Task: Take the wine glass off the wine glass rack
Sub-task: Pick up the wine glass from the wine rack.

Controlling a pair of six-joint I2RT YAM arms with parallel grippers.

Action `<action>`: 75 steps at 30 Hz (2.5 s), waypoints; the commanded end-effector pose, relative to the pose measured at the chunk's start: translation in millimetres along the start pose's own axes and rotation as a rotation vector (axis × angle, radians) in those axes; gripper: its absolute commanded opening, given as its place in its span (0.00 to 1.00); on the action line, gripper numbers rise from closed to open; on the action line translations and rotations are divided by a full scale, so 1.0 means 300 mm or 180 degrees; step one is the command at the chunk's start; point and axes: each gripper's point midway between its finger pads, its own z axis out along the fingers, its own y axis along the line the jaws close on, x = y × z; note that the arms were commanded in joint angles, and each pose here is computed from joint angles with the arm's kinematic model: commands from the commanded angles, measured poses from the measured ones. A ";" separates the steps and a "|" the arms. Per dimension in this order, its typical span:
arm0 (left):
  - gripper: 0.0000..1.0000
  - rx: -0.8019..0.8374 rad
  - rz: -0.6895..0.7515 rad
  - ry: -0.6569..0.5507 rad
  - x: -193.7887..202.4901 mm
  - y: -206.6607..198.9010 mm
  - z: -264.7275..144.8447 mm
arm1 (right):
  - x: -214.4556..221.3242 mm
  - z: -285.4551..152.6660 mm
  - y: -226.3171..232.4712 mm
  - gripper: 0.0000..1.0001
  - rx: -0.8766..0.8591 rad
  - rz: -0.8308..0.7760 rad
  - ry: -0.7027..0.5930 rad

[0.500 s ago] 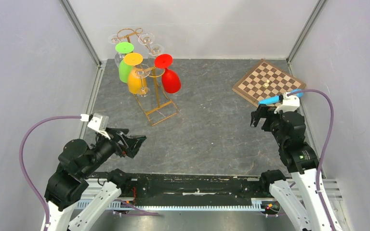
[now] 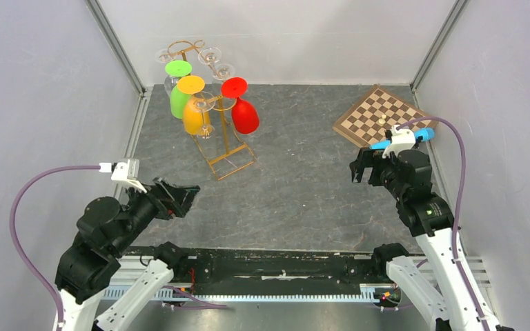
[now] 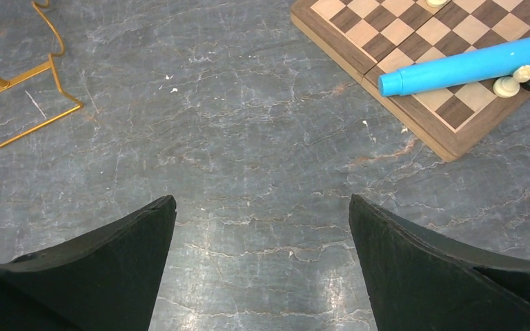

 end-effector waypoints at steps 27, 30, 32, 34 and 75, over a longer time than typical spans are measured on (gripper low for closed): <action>0.76 -0.0029 -0.1366 -0.0130 -0.365 -0.214 0.330 | -0.054 -0.001 0.069 0.98 -0.0220 -0.0227 -0.0018; 0.72 0.0014 -0.1540 -0.0099 -0.385 -0.201 0.352 | -0.054 -0.010 0.066 0.98 -0.0212 -0.0227 -0.0028; 0.70 0.0059 -0.1693 -0.0086 -0.395 -0.187 0.366 | -0.055 -0.014 0.064 0.98 -0.0201 -0.0224 -0.0035; 0.67 0.0094 -0.1847 -0.0054 -0.396 -0.165 0.382 | -0.051 -0.015 0.061 0.98 -0.0189 -0.0225 -0.0033; 0.47 0.0203 -0.2922 0.0043 -0.501 0.163 0.588 | -0.022 -0.020 0.058 0.98 -0.0192 -0.0271 0.0010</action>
